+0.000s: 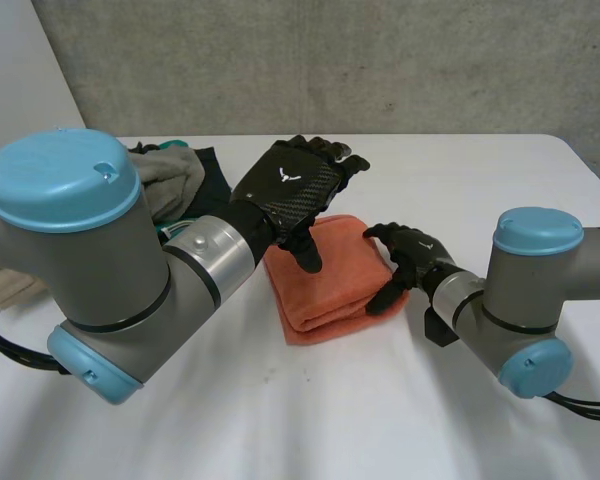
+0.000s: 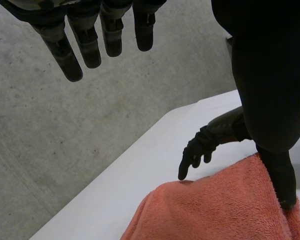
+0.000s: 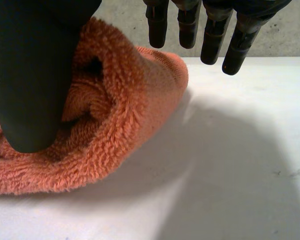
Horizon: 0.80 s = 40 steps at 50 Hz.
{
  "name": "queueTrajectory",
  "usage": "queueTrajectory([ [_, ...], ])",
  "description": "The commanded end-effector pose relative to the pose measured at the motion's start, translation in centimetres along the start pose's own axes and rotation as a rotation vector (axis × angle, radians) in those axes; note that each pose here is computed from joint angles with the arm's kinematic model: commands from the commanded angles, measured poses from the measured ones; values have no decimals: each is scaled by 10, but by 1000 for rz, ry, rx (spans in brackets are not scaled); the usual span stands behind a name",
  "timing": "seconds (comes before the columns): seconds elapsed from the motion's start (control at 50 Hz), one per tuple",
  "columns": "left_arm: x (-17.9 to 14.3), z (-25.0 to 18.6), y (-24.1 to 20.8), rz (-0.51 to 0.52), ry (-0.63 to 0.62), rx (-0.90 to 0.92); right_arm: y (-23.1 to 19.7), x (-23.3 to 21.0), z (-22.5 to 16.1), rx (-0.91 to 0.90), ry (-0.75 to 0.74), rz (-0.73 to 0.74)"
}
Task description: Fold the laundry.
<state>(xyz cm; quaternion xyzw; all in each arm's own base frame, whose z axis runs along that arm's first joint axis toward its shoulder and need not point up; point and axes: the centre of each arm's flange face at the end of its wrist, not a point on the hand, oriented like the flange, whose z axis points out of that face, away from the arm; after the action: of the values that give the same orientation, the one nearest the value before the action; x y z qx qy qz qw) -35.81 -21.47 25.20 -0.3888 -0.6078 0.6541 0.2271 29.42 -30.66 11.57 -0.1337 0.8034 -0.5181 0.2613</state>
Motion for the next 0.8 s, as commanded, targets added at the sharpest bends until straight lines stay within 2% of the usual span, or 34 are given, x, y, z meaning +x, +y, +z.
queueTrajectory([
  [0.02,0,0,-1,1,1,3,1,-1,1,-7,-27,-1],
  [0.22,1,-1,-3,2,2,8,11,-3,24,-25,-110,1],
  [0.38,-2,-1,-3,2,-5,8,-19,5,41,39,-70,-10],
  [0.48,-3,1,-4,4,-7,16,-51,58,56,148,109,-3],
  [0.6,-3,2,-8,8,-7,31,-74,101,71,249,240,2],
  [0.8,-6,11,-11,13,-12,52,-118,207,73,415,541,-59],
])
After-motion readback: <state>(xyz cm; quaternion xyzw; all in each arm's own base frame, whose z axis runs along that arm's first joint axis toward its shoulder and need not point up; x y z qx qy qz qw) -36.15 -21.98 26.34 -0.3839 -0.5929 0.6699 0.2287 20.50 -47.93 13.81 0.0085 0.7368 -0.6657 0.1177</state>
